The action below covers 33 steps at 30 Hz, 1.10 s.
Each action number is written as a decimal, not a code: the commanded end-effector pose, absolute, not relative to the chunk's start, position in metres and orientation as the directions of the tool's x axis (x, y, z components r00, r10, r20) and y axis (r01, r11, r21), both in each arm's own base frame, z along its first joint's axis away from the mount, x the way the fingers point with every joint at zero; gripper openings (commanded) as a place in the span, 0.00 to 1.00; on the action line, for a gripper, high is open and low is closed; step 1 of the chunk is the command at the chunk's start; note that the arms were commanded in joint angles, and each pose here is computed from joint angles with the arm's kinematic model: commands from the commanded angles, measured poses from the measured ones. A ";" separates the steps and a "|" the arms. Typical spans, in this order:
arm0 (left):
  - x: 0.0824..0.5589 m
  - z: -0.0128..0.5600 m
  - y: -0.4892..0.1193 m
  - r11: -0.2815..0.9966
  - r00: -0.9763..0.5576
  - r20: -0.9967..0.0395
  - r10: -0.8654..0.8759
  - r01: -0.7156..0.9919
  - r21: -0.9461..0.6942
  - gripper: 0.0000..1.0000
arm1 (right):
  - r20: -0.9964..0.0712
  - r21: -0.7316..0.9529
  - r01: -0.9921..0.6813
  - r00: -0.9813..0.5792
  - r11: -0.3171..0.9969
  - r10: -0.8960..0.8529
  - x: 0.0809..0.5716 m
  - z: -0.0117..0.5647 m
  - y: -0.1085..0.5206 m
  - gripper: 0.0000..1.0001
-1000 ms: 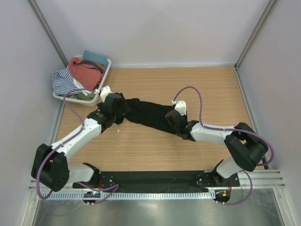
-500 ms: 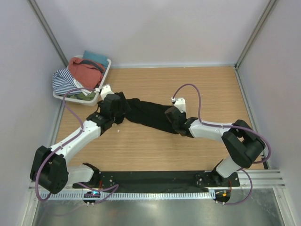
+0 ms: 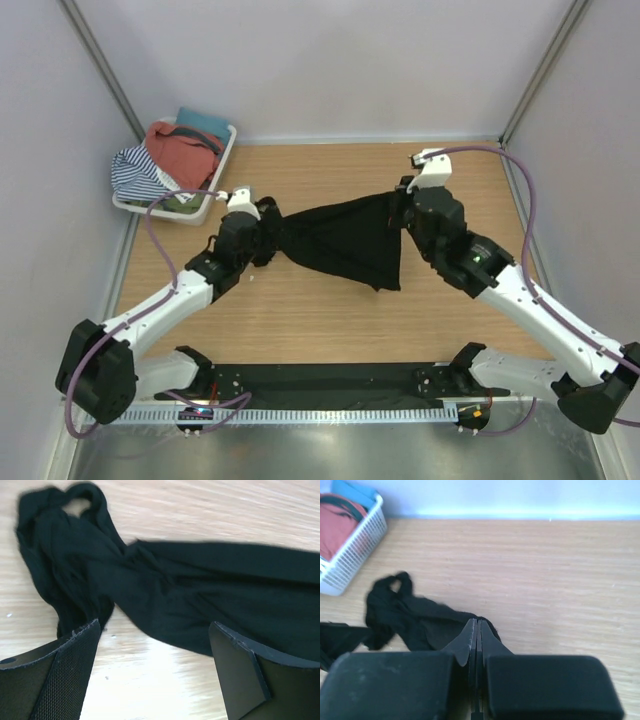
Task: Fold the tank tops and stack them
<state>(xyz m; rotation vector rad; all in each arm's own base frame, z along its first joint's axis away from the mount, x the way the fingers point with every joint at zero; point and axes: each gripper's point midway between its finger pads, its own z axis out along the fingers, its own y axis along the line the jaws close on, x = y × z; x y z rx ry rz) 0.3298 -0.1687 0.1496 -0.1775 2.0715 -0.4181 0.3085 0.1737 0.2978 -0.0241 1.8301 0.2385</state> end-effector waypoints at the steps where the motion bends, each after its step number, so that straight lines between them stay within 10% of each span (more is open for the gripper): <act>1: 0.333 0.194 -0.185 0.907 -0.382 -0.881 -0.277 0.199 -0.372 0.91 | -0.952 0.041 -0.164 -0.306 0.986 -0.011 0.300 0.316 0.163 0.01; 20: 0.291 0.181 -0.299 0.738 -0.396 -0.918 0.025 0.627 -0.250 0.85 | -0.920 -0.062 -0.035 -0.385 0.997 -0.071 0.294 0.298 0.130 0.01; 33: 0.339 0.158 -0.331 0.809 -0.431 -0.883 0.185 0.577 -0.112 0.85 | -0.920 -0.038 -0.032 -0.390 0.999 -0.048 0.289 0.294 0.121 0.01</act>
